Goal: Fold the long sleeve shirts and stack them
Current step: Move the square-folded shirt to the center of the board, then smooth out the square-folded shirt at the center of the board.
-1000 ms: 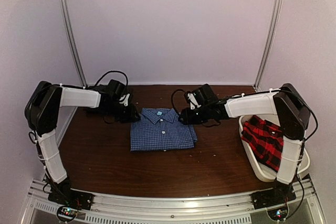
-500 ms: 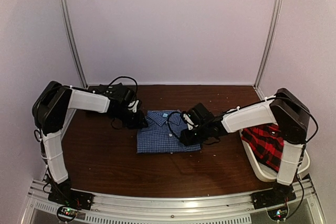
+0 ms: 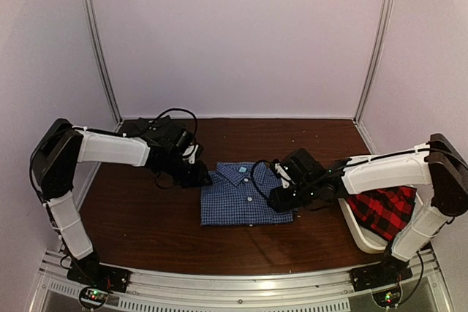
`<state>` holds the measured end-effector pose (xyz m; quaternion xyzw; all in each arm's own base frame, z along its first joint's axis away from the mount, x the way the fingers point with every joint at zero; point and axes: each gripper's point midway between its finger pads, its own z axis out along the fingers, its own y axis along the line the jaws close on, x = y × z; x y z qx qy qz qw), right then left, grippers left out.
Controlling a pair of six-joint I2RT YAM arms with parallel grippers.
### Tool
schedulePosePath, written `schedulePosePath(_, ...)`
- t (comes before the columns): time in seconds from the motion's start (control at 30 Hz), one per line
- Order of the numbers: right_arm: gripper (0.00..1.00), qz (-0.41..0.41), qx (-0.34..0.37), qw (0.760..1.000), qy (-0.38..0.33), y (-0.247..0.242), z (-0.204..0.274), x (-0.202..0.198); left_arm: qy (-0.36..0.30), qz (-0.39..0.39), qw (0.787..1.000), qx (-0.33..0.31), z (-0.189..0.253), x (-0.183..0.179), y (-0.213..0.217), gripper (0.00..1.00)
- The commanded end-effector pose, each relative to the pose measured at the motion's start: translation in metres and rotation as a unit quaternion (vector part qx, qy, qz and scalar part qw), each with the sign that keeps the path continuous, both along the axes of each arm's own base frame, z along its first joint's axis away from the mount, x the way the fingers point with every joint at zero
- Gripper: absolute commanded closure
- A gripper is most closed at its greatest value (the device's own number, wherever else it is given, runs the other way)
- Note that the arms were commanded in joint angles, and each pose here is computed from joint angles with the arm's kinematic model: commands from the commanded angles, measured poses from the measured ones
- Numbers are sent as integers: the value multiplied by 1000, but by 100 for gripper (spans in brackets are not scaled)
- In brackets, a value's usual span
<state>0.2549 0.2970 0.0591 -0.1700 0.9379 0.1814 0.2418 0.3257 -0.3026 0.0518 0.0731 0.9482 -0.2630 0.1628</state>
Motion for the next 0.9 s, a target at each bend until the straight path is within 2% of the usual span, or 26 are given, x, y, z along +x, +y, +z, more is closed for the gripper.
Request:
schedulePosePath(0.0, 54, -24, 54, 997, -41, 3, 53, 27, -32, 21, 999, 7, 26, 9, 9, 56)
schedulePosePath(0.13, 54, -47, 74, 994, -60, -5, 69, 64, -57, 9, 998, -9, 47, 20, -1, 52)
schedulePosePath(0.27, 53, -64, 86, 992, -60, -11, 67, 102, -90, -6, 996, -4, 70, 49, -18, 48)
schedulePosePath(0.43, 55, -74, 84, 993, -46, -13, 47, 131, -88, -7, 996, 32, 51, 83, -29, 46)
schedulePosePath(0.57, 55, -80, 77, 993, -30, -16, 27, 141, -82, -9, 995, 51, 35, 97, -35, 47)
schedulePosePath(0.87, 58, -73, 72, 995, -7, -11, 3, 142, -63, -19, 996, 60, 11, 103, -43, 49)
